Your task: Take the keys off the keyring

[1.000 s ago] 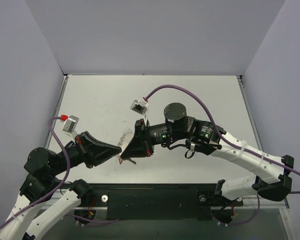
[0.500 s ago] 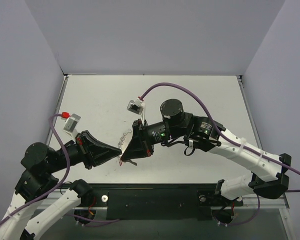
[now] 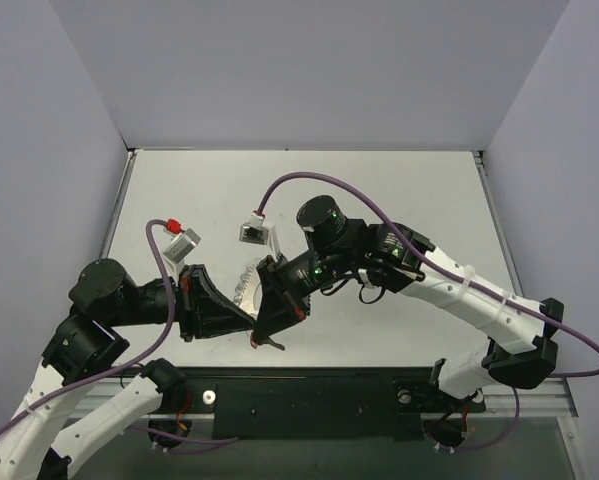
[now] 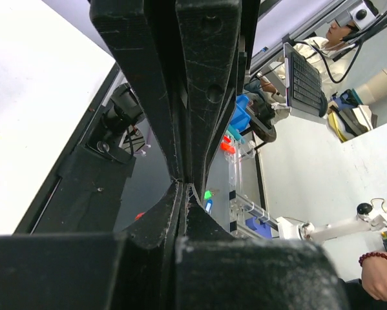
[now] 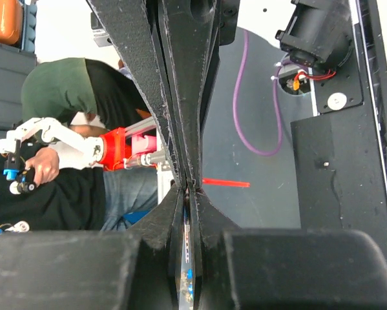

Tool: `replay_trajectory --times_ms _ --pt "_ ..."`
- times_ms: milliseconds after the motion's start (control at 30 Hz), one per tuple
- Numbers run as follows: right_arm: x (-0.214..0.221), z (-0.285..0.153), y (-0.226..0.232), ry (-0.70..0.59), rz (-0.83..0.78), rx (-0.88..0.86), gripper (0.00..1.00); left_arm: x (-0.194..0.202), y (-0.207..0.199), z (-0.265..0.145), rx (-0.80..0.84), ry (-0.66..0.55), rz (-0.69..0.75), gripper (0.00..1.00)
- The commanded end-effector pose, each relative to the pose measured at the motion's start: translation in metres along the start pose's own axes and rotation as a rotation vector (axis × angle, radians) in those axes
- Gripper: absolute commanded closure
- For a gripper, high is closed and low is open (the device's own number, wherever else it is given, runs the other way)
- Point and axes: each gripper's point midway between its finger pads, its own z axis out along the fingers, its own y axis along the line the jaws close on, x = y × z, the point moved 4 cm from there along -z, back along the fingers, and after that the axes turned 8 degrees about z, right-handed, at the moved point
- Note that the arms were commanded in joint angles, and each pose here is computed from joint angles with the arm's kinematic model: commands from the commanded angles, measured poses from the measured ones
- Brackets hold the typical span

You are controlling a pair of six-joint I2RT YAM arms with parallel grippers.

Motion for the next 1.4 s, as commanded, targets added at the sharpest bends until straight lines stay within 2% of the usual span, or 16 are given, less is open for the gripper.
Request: replay_trajectory --times_ms 0,300,333,367,400,467,633,1133,1367 --pt "-0.026 0.009 0.007 -0.069 -0.086 -0.029 1.0 -0.008 -0.004 0.004 0.04 -0.011 0.052 1.0" --pt "-0.028 0.009 -0.006 -0.116 -0.08 0.029 1.0 -0.021 0.002 -0.003 -0.093 -0.119 0.028 1.0" --pt "-0.03 0.01 -0.007 -0.127 -0.075 0.034 0.9 -0.025 0.001 -0.004 -0.108 -0.14 0.033 1.0" --pt "-0.028 0.009 -0.008 -0.134 -0.075 0.036 0.85 -0.026 0.0 -0.005 -0.116 -0.152 0.035 1.0" --pt "-0.032 0.009 -0.006 -0.157 -0.08 0.027 0.74 -0.029 -0.001 -0.006 -0.12 -0.16 0.037 1.0" --pt "-0.033 0.007 -0.004 -0.188 -0.081 0.018 0.61 -0.032 -0.003 -0.007 -0.125 -0.173 0.038 1.0" --pt "-0.04 -0.005 0.0 -0.29 -0.08 -0.009 0.44 -0.039 -0.007 -0.011 -0.148 -0.21 0.042 1.0" --pt "-0.06 -0.042 0.018 -0.634 -0.08 -0.089 0.39 -0.06 -0.013 -0.017 -0.159 -0.362 0.032 1.0" --pt "-0.067 -0.042 0.023 -0.713 -0.054 -0.136 0.44 -0.067 -0.016 -0.018 -0.14 -0.428 0.018 1.0"
